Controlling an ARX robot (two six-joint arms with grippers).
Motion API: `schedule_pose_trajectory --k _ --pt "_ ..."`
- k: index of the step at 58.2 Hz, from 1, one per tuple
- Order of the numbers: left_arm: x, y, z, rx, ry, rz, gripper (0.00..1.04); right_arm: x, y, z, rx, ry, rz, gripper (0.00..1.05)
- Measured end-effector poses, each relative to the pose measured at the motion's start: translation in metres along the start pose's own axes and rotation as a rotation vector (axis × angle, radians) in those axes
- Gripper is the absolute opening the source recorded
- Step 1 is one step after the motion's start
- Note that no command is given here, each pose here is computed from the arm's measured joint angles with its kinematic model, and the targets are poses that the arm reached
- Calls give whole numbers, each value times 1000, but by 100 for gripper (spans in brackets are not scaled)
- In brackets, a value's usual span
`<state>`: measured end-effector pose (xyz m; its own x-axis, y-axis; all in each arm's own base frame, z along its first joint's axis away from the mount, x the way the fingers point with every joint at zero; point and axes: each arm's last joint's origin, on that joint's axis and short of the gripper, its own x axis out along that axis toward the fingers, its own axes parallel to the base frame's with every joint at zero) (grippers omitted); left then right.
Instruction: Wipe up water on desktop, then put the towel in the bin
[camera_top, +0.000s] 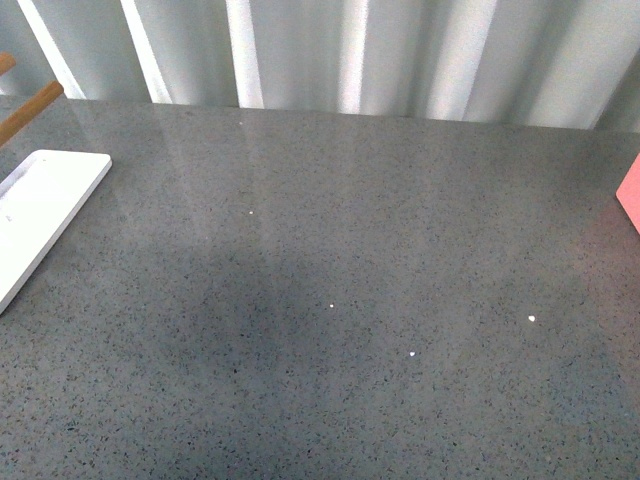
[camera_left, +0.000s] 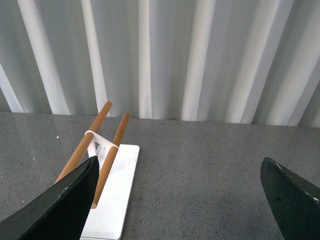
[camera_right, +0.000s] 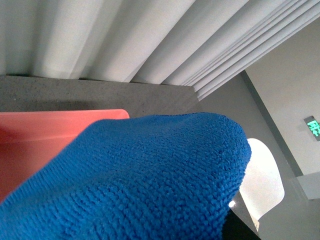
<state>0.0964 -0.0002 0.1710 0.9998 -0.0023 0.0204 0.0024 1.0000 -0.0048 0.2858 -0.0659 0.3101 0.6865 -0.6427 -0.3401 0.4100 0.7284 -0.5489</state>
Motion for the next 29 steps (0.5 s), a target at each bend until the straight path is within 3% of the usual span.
schedule_pose_trajectory --k 15,29 --pt "0 0 0 0 0 0 98 6 -1 -9 -8 63 42 3" --pt "0 0 0 0 0 0 98 8 -1 -10 -4 72 41 42"
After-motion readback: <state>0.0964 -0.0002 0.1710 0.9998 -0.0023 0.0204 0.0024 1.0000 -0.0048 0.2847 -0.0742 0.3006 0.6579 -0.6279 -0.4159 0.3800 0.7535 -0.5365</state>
